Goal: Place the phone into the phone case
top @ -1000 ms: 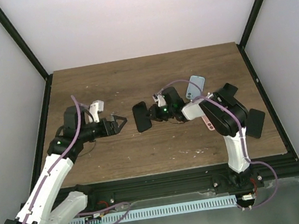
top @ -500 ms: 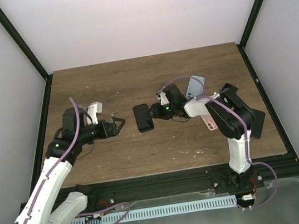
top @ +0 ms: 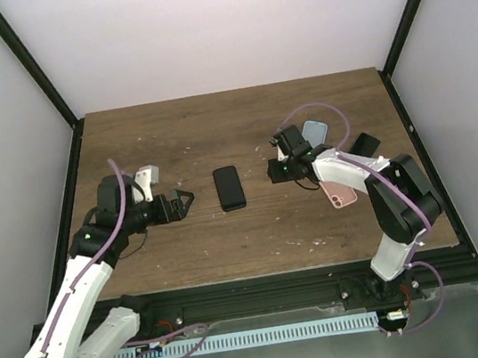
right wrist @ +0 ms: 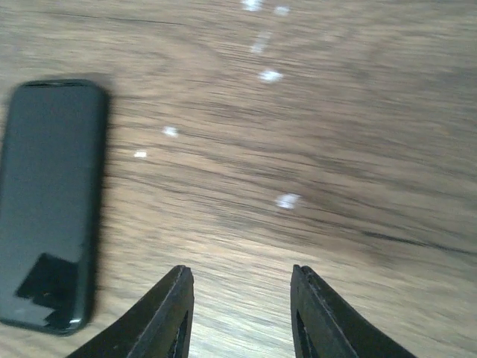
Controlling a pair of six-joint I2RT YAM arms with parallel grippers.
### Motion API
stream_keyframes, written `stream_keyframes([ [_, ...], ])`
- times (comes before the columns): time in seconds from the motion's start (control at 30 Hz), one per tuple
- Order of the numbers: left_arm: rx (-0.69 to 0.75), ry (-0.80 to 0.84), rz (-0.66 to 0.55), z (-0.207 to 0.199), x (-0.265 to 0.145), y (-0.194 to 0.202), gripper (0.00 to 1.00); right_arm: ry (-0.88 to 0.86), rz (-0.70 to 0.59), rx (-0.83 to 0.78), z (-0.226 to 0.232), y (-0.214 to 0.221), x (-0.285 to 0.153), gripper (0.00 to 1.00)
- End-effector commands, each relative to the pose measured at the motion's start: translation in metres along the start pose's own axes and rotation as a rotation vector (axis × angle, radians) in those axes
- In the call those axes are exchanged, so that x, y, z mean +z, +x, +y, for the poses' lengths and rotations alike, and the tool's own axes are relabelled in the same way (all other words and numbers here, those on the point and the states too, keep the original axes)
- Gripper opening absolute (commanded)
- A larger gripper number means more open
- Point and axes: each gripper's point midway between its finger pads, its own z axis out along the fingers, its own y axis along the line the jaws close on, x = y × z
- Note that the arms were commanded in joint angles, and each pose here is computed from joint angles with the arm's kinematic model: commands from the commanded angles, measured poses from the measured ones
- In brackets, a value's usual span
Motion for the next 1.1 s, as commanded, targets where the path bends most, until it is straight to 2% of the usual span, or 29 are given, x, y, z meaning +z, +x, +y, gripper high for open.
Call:
stream_keyframes([
  [0.0, 0.044, -0.012, -0.033, -0.001, -0.007, -0.006, 1.0, 0.226, 0.019, -0.05, -0.052, 0.0, -0.02, 0.36],
  [0.23, 0.042, -0.006, -0.043, -0.001, -0.01, -0.004, 1.0, 0.395, 0.096, -0.022, -0.11, 0.013, -0.023, 0.35],
  [0.37, 0.038, -0.003, -0.044, -0.002, -0.01, -0.003, 1.0, 0.419, 0.112, 0.018, -0.135, 0.018, -0.028, 0.36],
  [0.6, 0.032, 0.0, -0.034, 0.0, -0.007, 0.0, 1.0, 0.352, 0.136, 0.034, -0.138, 0.028, -0.024, 0.37],
  [0.8, 0.033, 0.0, -0.033, 0.0, -0.007, 0.001, 1.0, 0.37, 0.183, 0.037, -0.145, 0.038, -0.012, 0.37],
  [0.97, 0.035, -0.01, -0.042, 0.003, -0.007, 0.003, 0.99, 0.341, 0.202, 0.058, -0.14, 0.043, -0.007, 0.22],
  [1.07, 0.037, -0.022, -0.045, 0.005, -0.008, 0.002, 1.0, 0.318, 0.195, 0.073, -0.129, 0.048, -0.013, 0.07],
])
